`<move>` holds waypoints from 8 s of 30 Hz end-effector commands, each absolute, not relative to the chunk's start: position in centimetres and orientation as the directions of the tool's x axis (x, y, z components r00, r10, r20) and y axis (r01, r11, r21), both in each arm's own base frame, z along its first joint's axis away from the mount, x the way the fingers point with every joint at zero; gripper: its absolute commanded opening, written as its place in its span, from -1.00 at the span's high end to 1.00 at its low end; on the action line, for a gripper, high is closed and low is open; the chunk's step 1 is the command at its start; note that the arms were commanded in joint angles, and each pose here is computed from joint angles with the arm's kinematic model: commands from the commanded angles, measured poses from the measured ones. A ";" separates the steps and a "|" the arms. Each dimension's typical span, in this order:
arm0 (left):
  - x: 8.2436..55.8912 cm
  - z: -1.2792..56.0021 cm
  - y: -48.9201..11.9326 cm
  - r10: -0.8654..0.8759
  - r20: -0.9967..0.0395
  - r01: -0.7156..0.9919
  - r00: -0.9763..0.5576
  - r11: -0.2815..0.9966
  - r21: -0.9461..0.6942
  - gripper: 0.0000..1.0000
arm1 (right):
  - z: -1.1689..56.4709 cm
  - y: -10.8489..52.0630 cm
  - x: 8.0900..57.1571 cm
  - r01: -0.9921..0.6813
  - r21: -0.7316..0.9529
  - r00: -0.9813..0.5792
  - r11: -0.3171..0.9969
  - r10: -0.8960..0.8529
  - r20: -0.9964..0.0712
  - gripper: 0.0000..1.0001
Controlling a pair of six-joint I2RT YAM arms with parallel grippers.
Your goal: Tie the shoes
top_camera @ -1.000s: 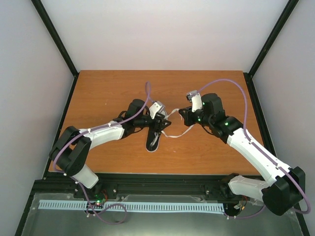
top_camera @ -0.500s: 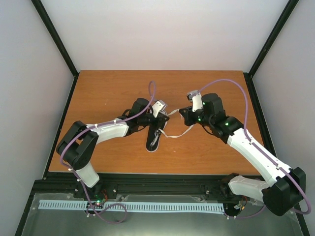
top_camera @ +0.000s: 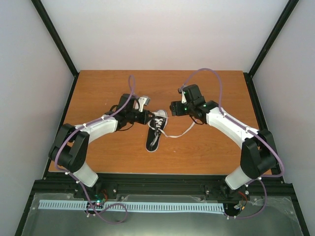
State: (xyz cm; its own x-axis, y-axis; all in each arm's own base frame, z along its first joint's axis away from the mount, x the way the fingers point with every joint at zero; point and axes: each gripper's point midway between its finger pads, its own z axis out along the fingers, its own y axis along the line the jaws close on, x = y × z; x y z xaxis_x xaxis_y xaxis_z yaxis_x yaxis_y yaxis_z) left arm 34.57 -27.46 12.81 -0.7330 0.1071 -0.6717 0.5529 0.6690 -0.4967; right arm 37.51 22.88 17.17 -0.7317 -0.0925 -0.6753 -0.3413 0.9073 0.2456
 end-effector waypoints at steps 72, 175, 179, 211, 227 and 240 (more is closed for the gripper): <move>26.9 17.2 -34.0 0.326 -0.684 0.756 -0.653 0.226 -0.614 0.76 | 26.0 25.9 30.1 -0.619 0.400 -0.563 0.676 -0.027 -0.826 0.94; 29.6 15.1 -29.6 0.189 -0.688 0.688 -0.701 0.433 -0.582 0.98 | 24.9 29.6 29.1 -0.854 0.411 -0.452 0.318 -0.065 -0.890 -0.96; 29.5 14.8 -29.7 0.194 -0.684 0.688 -0.703 0.429 -0.585 0.99 | 23.5 30.7 29.7 -0.858 0.425 -0.462 0.288 -0.072 -0.884 -0.96; 29.5 16.0 -29.5 0.175 -0.704 0.697 -0.688 0.427 -0.576 0.99 | 17.0 29.0 27.9 -0.800 0.396 -0.513 0.450 -0.172 -0.841 -0.91; 29.3 16.1 -29.4 0.176 -0.705 0.699 -0.687 0.426 -0.575 0.98 | 12.3 24.5 31.8 -0.597 0.368 -0.613 0.713 -0.110 -0.782 -0.21; 29.2 16.2 -29.4 0.177 -0.703 0.699 -0.689 0.420 -0.579 0.98 | 20.1 28.1 27.9 -0.826 0.408 -0.469 0.389 -0.075 -0.880 -0.82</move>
